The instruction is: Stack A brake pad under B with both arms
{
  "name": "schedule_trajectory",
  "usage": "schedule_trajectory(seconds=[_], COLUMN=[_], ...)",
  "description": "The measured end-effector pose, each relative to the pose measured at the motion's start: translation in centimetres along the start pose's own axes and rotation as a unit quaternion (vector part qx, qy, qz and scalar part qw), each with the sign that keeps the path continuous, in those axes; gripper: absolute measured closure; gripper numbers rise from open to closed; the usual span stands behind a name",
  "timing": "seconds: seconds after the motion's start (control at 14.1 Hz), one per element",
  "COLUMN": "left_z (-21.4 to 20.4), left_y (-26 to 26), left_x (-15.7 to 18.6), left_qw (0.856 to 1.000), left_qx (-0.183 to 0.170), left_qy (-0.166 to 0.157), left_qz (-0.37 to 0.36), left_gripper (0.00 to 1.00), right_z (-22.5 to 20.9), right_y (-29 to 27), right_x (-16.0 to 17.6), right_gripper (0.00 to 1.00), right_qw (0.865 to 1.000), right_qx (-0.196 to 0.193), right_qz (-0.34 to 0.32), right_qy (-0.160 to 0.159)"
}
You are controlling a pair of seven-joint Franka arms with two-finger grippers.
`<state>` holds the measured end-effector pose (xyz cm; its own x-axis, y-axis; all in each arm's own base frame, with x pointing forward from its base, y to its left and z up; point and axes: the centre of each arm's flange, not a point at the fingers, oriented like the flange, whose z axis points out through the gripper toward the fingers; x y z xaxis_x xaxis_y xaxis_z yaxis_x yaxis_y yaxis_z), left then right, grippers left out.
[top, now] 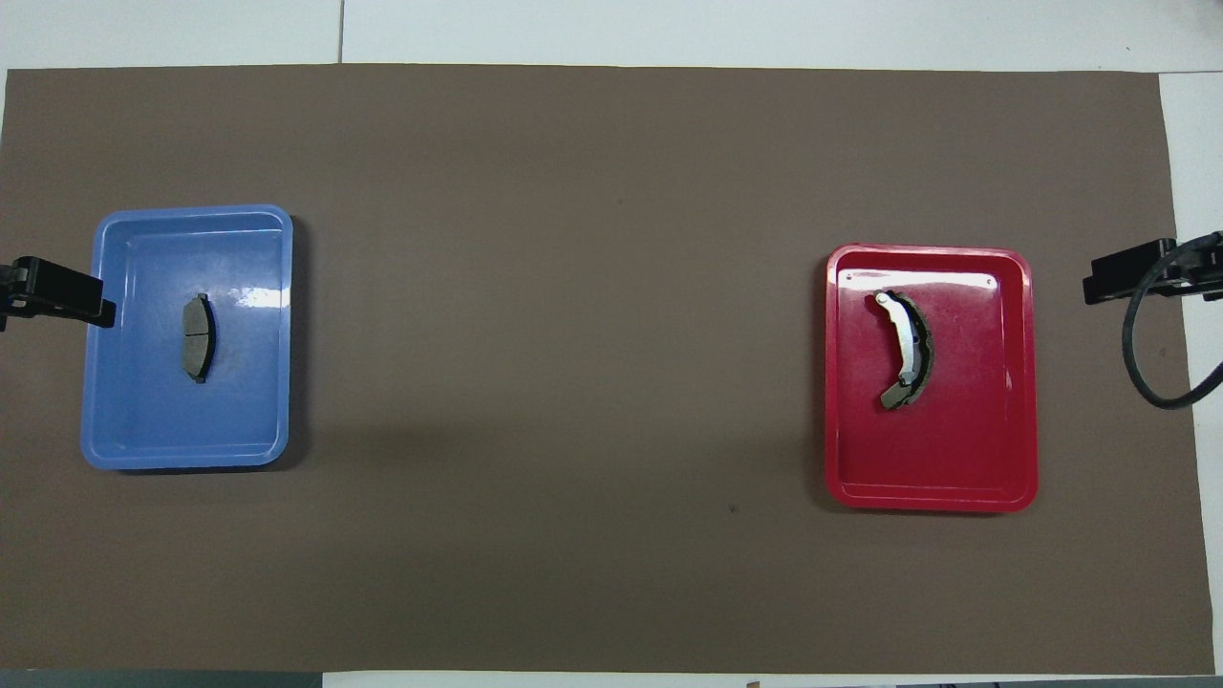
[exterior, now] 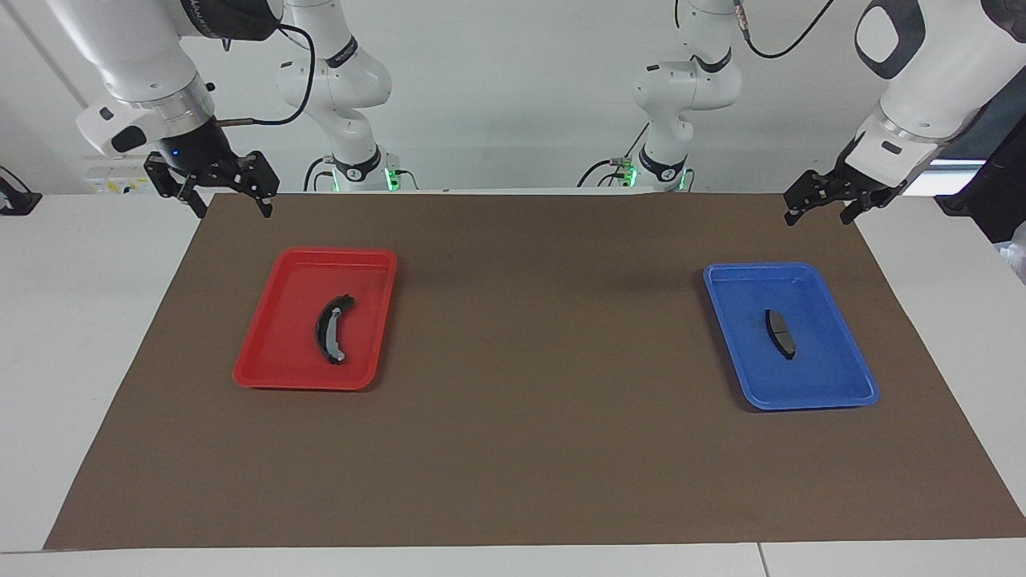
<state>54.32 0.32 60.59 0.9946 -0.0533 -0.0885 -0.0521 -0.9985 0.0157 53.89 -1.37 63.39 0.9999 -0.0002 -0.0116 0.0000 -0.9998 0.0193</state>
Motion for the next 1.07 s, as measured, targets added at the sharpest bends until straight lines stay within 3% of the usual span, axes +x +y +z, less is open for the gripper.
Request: schedule_trajectory(seconds=[0.78, 1.07], left_z=[0.1, 2.4], left_y=[0.2, 0.0], left_x=[0.0, 0.9], left_qw=[1.0, 0.999], left_qx=[0.0, 0.003], left_qy=[0.0, 0.041], left_qz=[0.002, 0.033], left_gripper=[0.0, 0.0], right_z=[0.0, 0.0], right_y=[0.0, 0.0], right_x=[0.0, 0.0], right_gripper=[0.0, 0.0], right_qw=[1.0, 1.0], right_qx=[0.0, 0.0], right_qz=[0.0, 0.0], right_qy=[0.0, 0.0])
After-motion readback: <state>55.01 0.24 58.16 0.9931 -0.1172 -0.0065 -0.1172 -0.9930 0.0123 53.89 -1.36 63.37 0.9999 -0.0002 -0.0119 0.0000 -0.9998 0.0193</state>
